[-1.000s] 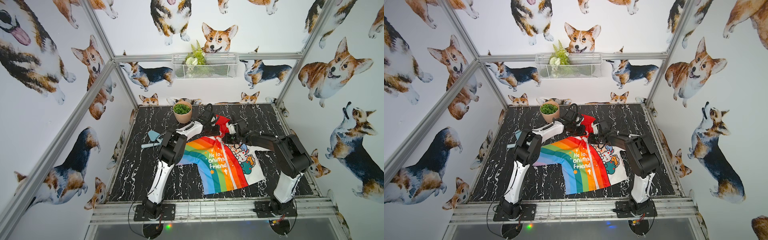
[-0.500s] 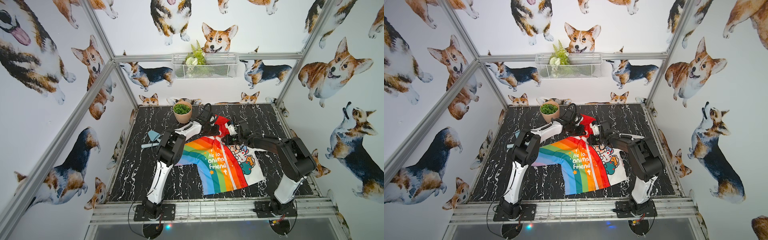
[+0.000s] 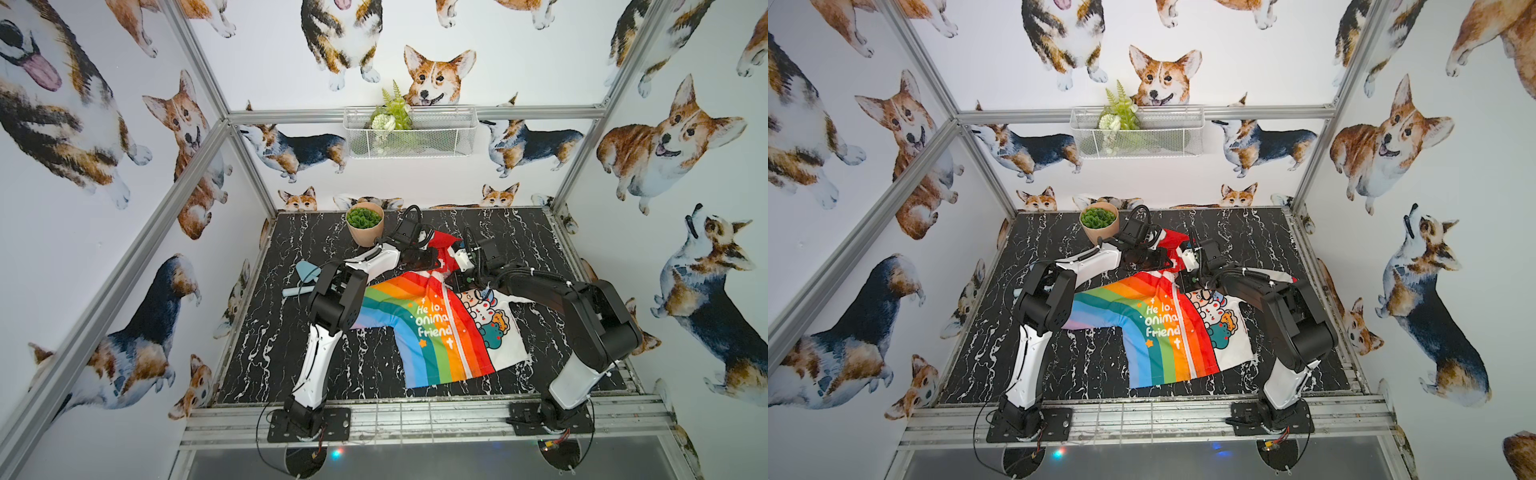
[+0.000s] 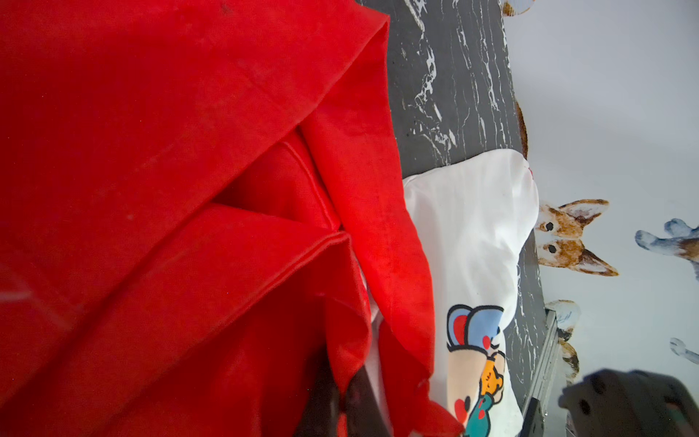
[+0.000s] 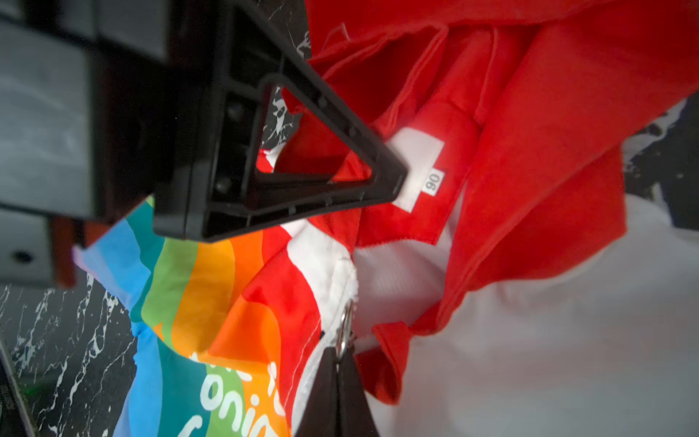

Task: Unzip the jacket
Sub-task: Unzip the zipper on the jacket.

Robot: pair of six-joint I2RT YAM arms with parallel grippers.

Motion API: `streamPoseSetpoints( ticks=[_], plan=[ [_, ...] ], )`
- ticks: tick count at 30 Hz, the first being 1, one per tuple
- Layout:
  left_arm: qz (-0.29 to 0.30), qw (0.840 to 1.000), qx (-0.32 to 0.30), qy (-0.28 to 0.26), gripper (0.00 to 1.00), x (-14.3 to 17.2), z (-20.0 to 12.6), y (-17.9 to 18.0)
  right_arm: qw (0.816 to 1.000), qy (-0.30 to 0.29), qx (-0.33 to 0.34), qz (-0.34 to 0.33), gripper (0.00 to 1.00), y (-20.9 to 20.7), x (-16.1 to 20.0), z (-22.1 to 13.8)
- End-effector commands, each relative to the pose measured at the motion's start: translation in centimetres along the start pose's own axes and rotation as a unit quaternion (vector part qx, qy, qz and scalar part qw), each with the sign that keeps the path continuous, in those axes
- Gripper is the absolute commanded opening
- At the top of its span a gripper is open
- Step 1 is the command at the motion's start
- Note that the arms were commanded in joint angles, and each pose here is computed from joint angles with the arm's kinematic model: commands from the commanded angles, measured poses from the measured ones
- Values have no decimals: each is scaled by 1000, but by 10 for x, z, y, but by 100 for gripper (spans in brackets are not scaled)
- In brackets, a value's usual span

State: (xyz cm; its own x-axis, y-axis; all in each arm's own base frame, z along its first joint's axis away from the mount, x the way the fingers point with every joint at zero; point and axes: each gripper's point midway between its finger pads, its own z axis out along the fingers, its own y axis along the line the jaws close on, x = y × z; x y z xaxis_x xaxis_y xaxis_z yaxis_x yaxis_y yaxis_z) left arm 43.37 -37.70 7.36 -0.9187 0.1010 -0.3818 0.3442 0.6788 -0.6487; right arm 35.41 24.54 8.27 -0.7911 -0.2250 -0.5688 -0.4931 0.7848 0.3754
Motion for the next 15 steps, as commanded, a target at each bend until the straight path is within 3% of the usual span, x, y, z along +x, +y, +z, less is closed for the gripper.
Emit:
streamPoseSetpoints(
  ticks=[1,3,8,15],
  plan=[
    [29,999,21,-41,0,-19,-9,-13,1000,12,13,4,22,0,11,-14],
    [34,998,27,-45,0,-20,-11,-15,1000,-12,18,12,26,2,0,-23],
    [50,996,40,-57,0,-21,-17,-23,993,-84,47,73,22,-6,-26,-41],
    [54,996,45,-60,0,-21,-19,-26,989,-62,5,133,22,13,-30,-31]
  ],
)
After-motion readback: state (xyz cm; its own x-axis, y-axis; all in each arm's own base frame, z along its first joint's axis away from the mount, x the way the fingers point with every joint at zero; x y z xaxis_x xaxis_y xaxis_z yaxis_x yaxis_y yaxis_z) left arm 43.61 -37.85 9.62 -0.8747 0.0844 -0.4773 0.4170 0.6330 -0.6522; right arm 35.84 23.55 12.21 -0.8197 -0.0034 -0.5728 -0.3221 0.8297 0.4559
